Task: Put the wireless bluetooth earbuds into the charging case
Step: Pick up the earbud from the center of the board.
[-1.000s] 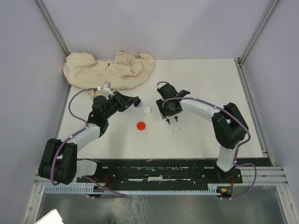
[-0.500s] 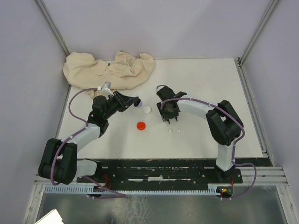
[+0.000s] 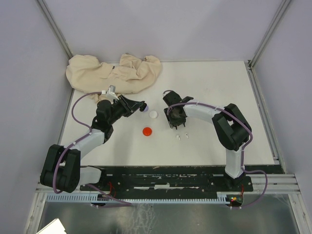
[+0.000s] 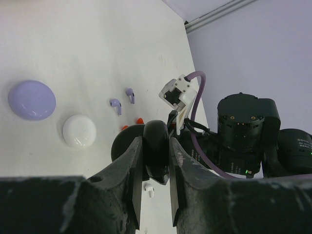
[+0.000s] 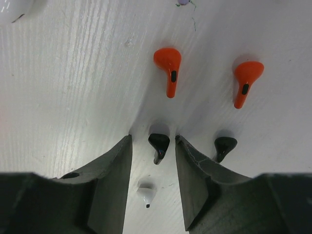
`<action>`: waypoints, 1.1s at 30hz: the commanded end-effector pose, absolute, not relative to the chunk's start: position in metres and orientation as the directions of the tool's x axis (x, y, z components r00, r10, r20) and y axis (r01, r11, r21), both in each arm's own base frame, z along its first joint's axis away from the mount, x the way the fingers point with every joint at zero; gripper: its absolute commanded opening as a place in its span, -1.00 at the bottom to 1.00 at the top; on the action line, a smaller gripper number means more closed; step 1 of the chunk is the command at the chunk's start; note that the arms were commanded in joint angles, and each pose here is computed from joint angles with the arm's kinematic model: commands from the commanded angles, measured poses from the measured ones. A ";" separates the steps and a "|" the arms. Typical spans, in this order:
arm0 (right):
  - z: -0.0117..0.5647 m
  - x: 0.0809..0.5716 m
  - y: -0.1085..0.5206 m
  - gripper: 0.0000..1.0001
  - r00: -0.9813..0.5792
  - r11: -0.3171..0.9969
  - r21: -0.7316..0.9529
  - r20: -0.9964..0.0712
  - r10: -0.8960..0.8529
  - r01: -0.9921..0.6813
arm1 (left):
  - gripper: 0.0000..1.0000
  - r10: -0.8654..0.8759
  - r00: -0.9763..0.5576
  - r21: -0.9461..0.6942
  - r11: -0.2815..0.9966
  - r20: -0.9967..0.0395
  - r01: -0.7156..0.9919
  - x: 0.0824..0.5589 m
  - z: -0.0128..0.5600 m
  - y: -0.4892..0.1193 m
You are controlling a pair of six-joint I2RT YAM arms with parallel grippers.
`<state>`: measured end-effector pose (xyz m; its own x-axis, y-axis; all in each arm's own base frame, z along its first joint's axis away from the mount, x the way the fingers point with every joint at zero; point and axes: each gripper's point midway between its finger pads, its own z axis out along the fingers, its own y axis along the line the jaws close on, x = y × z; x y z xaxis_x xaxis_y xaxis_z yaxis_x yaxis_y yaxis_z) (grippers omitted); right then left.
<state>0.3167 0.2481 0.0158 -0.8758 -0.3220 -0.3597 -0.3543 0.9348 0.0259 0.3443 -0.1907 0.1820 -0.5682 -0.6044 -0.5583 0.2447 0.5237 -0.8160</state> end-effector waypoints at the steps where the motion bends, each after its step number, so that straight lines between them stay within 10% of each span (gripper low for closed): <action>1: 0.022 0.330 0.254 -0.04 -0.871 0.944 0.029 -0.394 -0.292 -0.330 | -0.94 -0.616 -0.514 -0.798 0.521 -0.598 0.303 0.348 0.198 -0.190; 20: 0.018 0.332 0.250 -0.26 -0.883 0.951 0.031 -0.381 -0.273 -0.307 | -0.94 -0.617 -0.511 -0.797 0.525 -0.598 0.300 0.348 0.196 -0.189; 33: 0.052 0.342 0.257 -0.76 -0.842 0.941 0.062 -0.468 -0.268 -0.334 | -0.94 -0.619 -0.515 -0.801 0.520 -0.593 0.298 0.348 0.198 -0.190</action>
<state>0.3236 0.2459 0.0156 -0.8870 -0.2867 -0.3620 -0.3195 0.9470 0.0328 0.3428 -0.1899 0.1787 -0.5670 -0.6055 -0.5585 0.2433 0.5246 -0.8158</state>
